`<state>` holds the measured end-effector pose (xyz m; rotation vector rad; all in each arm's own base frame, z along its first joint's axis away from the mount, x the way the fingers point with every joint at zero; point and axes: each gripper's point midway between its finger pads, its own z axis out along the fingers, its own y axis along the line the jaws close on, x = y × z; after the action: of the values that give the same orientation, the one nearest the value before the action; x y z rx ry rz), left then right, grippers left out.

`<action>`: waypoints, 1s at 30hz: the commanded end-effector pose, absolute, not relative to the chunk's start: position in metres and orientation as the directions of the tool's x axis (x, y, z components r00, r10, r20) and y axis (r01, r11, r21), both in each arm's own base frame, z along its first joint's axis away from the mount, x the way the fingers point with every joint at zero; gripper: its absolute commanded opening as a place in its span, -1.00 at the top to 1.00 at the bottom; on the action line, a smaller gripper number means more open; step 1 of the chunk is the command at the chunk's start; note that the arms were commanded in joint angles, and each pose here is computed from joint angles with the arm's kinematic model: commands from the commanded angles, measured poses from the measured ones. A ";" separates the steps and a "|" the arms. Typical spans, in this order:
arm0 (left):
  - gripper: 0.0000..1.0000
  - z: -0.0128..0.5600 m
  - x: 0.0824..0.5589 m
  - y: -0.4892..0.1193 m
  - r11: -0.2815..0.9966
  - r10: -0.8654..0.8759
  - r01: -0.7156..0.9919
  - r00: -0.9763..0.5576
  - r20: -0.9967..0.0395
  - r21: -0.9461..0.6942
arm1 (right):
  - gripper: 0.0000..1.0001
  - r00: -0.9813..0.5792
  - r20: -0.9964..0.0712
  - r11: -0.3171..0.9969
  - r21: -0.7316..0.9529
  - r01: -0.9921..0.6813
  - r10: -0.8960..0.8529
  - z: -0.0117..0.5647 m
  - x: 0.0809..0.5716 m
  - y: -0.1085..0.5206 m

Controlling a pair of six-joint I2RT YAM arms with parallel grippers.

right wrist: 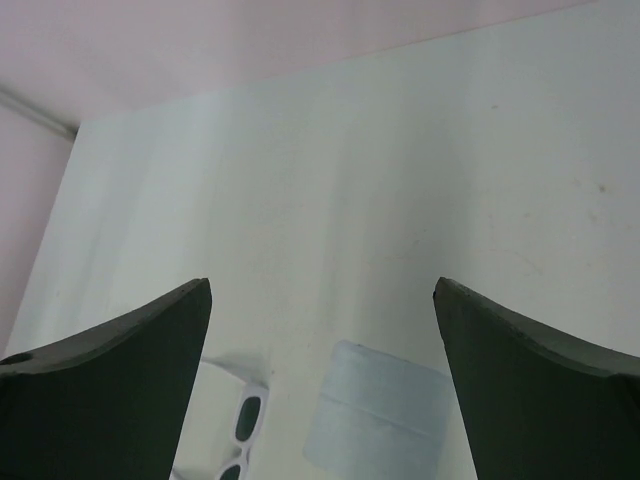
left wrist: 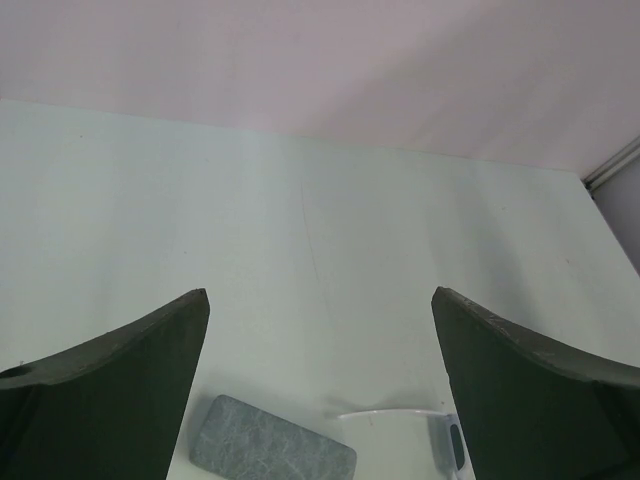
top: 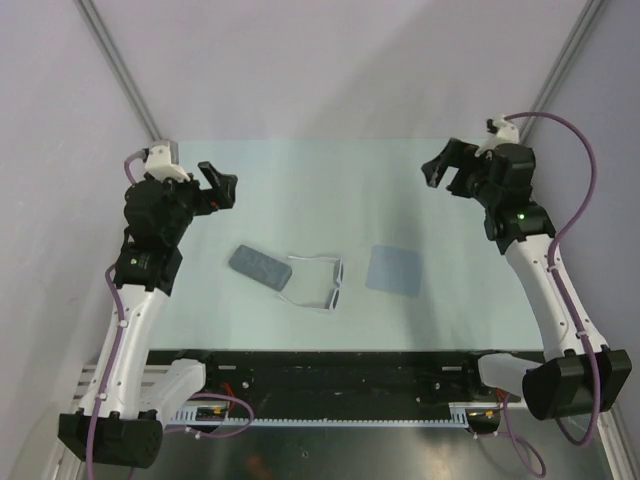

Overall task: Organize the sunglasses
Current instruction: Pick up the sunglasses case from the center of the board.

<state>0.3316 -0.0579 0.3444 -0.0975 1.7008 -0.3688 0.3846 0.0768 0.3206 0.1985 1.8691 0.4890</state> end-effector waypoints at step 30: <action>-1.00 0.233 0.324 -0.005 0.891 -0.453 -0.229 -0.410 -0.792 -0.391 | -0.99 -0.206 -0.926 0.617 -0.035 -0.786 -0.316 0.195 0.293 0.433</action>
<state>0.3221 -0.0055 0.2626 -0.4338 1.9151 -0.2039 0.2743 0.3953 0.1807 -0.9452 1.9022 0.5594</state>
